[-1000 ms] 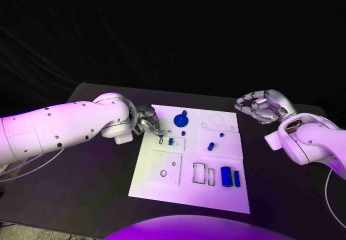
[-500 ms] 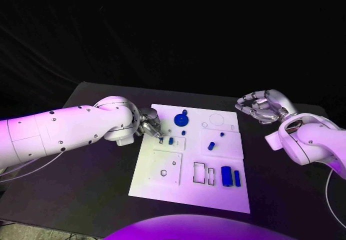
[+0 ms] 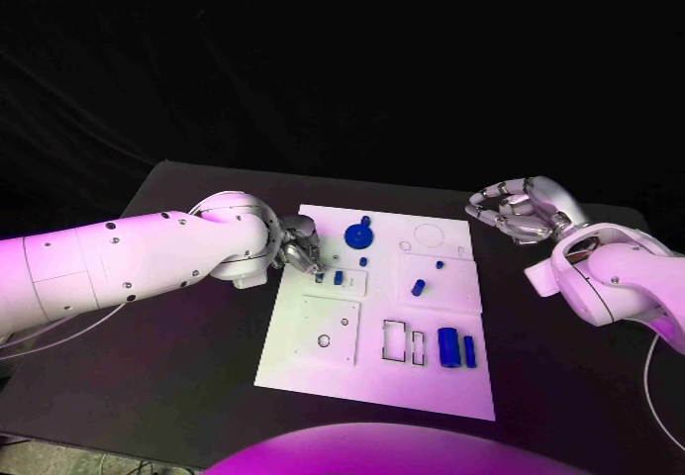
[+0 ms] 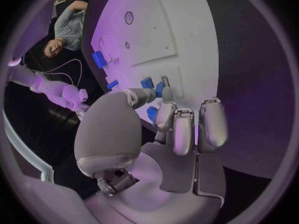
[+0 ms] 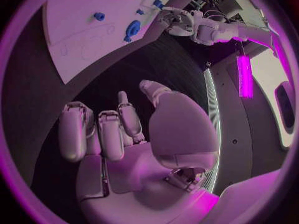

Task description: Assemble the parts on the task board

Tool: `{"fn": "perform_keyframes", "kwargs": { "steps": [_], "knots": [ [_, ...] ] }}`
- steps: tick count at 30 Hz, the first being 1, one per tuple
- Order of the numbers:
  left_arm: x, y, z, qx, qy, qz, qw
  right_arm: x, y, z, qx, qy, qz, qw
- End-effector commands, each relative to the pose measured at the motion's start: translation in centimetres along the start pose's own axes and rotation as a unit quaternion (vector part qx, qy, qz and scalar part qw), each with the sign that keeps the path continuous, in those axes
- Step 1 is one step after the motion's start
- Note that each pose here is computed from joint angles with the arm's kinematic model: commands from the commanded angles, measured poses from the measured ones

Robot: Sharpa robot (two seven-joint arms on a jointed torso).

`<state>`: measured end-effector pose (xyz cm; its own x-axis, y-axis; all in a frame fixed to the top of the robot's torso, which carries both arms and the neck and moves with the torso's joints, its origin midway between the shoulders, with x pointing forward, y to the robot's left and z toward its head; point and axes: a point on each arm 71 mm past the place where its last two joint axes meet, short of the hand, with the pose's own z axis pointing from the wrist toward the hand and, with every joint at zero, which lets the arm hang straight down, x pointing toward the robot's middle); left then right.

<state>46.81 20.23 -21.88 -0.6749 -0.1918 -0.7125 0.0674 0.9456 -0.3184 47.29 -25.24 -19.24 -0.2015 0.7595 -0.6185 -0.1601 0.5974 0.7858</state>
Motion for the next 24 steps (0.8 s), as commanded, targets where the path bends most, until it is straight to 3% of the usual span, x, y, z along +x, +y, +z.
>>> {"fn": "perform_keyframes", "kwargs": {
  "steps": [1, 24],
  "knots": [
    [0.17, -0.08, 0.05, -0.001, 0.007, 0.02, 1.0, 0.16, 0.03, -0.01, -0.003, 0.007, 0.0, 1.0],
    [0.42, 0.11, 0.06, -0.007, 0.022, 0.042, 0.999, 0.26, 0.0, -0.04, -0.003, 0.009, 0.0, 1.0]
  ]
}}
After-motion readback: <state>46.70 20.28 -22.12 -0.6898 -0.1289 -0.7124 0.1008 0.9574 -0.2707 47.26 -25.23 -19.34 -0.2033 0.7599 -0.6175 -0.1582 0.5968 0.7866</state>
